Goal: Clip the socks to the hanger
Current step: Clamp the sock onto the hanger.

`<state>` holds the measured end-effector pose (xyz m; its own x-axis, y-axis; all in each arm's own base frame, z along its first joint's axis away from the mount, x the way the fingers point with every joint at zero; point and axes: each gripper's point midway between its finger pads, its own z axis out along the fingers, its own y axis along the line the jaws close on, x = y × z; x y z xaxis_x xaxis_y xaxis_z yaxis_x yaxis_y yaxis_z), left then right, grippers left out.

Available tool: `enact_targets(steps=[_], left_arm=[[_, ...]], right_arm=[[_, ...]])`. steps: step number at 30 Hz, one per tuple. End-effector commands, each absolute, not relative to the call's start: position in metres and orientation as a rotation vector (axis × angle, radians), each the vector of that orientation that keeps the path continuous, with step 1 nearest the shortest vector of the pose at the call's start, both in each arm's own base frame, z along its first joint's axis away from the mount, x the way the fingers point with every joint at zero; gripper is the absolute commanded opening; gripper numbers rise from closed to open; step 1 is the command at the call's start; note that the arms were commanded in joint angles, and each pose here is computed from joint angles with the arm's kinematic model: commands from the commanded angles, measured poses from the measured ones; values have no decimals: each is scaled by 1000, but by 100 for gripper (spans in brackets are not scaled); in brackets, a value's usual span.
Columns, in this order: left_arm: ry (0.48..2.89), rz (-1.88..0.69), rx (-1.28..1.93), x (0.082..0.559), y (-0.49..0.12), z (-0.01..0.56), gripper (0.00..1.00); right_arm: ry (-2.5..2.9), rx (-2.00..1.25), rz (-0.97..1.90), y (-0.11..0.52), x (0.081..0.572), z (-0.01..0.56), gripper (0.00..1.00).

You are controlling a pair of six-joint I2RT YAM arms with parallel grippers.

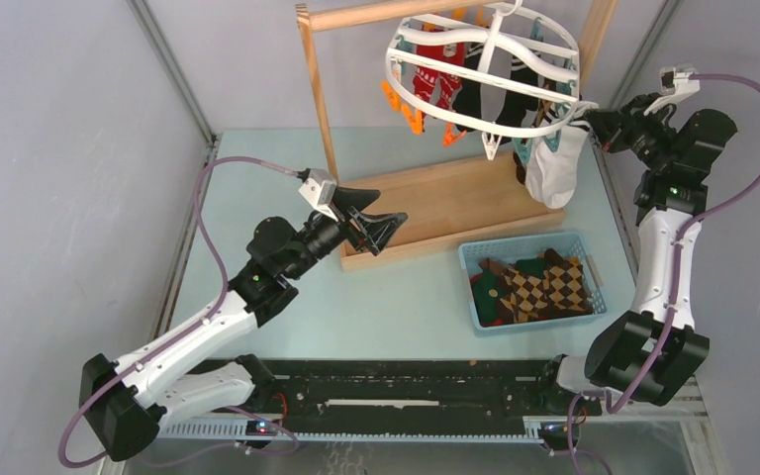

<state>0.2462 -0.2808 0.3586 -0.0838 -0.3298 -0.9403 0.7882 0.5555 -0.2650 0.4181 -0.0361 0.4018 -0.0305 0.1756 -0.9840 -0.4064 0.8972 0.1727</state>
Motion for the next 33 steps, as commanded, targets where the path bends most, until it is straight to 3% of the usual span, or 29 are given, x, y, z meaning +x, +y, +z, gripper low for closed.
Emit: enact_targets(steps=[1, 16, 33], left_arm=[[1295, -1008, 455, 241, -285, 375, 85], [1287, -1019, 485, 238, -288, 375, 86], [1272, -1017, 517, 237, -290, 376, 86]], right_arm=[[1494, -262, 498, -28, 411, 421, 11], [1557, -361, 547, -6, 373, 403, 48], [1633, -476, 608, 4, 317, 371, 56]])
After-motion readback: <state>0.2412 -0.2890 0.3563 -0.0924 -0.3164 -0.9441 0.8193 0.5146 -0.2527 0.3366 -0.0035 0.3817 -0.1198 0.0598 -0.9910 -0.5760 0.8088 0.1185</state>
